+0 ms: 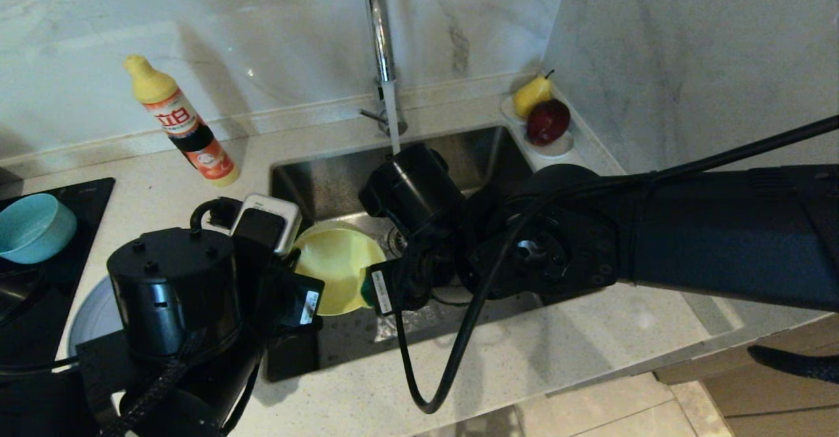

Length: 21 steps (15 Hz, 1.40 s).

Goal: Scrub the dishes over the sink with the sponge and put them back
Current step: Wipe the bowl

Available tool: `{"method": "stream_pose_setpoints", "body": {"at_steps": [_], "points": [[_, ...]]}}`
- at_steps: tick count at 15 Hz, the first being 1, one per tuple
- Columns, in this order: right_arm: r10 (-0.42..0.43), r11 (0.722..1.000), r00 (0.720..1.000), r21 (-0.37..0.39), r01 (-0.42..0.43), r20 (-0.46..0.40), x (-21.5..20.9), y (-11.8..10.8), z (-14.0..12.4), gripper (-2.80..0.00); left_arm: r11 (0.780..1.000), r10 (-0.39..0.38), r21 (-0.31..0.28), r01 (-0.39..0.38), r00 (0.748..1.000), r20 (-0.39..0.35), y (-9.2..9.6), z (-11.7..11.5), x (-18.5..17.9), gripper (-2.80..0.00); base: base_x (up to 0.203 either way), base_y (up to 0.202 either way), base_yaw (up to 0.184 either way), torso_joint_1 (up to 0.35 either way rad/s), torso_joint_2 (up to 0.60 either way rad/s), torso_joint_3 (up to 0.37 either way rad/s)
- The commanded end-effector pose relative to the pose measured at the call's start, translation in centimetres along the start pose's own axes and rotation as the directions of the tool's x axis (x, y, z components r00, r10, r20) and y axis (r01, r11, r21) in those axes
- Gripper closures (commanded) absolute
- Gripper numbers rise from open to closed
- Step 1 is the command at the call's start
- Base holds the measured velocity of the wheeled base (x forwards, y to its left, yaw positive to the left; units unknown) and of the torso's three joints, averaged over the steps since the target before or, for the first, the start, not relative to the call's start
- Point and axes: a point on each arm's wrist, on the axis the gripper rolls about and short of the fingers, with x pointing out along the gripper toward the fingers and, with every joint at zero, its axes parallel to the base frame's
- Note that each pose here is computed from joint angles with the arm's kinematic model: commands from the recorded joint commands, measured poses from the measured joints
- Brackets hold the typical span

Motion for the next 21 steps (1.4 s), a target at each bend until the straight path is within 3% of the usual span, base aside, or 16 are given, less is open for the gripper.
{"method": "stream_pose_setpoints", "body": {"at_steps": [1, 6, 12, 18, 21], "points": [[0.008, 1.0, 1.0, 0.011, -0.008, 0.027, -1.0, -0.2, 0.6, 0.0, 1.0, -0.016, 0.016, 0.016, 1.0, 0.005, -0.5, -0.5, -0.3, 0.0, 0.0, 0.0, 0.0, 0.0, 0.0, 0.0], [0.031, 0.999, 0.998, 0.028, -0.033, 0.062, -3.7, -0.3, 1.5, 0.0, 1.0, 0.013, 0.028, -0.013, 1.0, 0.0, -1.1, -0.9, -0.1, 0.0, 0.0, 0.0, 0.0, 0.0, 0.0, 0.0], [0.021, 0.998, 1.0, 0.051, -0.022, 0.021, -5.8, -0.7, 1.2, 0.0, 0.996, 0.088, -0.015, -0.087, 0.996, 0.006, -0.5, 0.0, 0.6, 0.0, 0.0, 0.0, 0.0, 0.0, 0.0, 0.0], [0.021, 1.0, 0.996, 0.014, -0.02, -0.082, -4.2, 1.6, -1.1, 0.0, 0.993, 0.12, -0.021, -0.12, 0.993, 0.014, -0.5, 0.4, 1.5, 0.0, 0.0, 0.0, 0.0, 0.0, 0.0, 0.0], [0.042, 0.999, 0.997, 0.017, -0.041, -0.066, -4.5, 2.2, -1.1, 0.0, 0.992, 0.123, -0.003, -0.123, 0.992, 0.025, -1.1, 0.0, 2.0, 0.0, 0.0, 0.0, 0.0, 0.0, 0.0, 0.0]]}}
